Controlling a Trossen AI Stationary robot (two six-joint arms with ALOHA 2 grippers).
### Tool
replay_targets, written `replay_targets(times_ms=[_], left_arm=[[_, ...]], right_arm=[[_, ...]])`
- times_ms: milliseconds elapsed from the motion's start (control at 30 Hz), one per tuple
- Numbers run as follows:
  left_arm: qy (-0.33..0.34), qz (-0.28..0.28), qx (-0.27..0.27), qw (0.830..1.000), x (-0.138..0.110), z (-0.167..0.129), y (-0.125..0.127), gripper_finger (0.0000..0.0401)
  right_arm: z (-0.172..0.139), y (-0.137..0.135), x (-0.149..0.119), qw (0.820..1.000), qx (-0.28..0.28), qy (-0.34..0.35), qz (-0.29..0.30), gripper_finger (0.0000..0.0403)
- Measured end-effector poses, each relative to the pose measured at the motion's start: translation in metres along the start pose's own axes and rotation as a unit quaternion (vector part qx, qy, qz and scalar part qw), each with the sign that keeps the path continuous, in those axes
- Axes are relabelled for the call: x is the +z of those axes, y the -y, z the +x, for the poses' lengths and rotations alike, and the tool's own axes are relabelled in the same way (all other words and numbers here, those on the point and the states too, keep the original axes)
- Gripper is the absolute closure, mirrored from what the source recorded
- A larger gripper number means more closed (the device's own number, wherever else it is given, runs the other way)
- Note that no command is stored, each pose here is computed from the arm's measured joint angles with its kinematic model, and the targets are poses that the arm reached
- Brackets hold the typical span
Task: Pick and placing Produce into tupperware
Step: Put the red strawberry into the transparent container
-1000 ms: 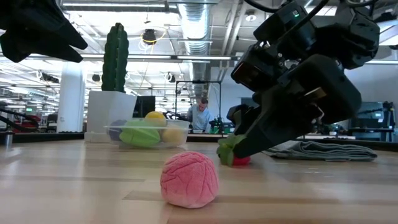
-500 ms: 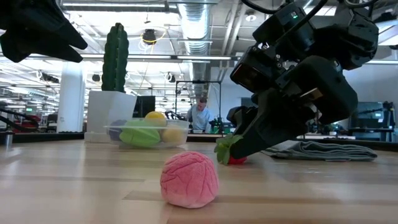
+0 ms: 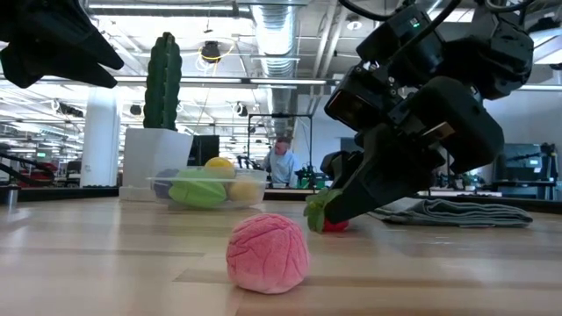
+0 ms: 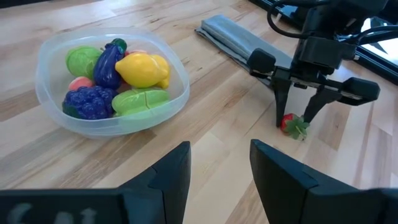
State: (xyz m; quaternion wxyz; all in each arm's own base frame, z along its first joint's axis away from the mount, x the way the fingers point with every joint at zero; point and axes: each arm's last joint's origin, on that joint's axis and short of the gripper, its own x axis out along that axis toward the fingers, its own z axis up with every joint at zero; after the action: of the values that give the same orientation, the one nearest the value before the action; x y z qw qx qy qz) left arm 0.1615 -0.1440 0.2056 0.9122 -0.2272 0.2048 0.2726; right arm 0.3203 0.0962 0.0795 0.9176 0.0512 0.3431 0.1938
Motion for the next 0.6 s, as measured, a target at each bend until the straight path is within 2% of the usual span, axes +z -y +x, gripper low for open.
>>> replay_targets(times_ms=[200,433,600], left_arm=[[0.0,0.0,0.0,1.0,0.0,0.0,0.0,0.0246],[0.001,0.0,0.0,1.0,0.0,0.0,0.0,0.0246],[0.001,0.0,0.0,1.0,0.0,0.0,0.0,0.0246]], right_arm=[[-0.0001,0.0008,0.001,1.0,0.0,0.005,0.0,0.0238],[-0.0001,0.0008,0.0011,1.0,0.0,0.005,0.001,0.0226],[-0.0004,0.0007,0.0016,1.0,-0.001,0.007,0.0,0.0236]])
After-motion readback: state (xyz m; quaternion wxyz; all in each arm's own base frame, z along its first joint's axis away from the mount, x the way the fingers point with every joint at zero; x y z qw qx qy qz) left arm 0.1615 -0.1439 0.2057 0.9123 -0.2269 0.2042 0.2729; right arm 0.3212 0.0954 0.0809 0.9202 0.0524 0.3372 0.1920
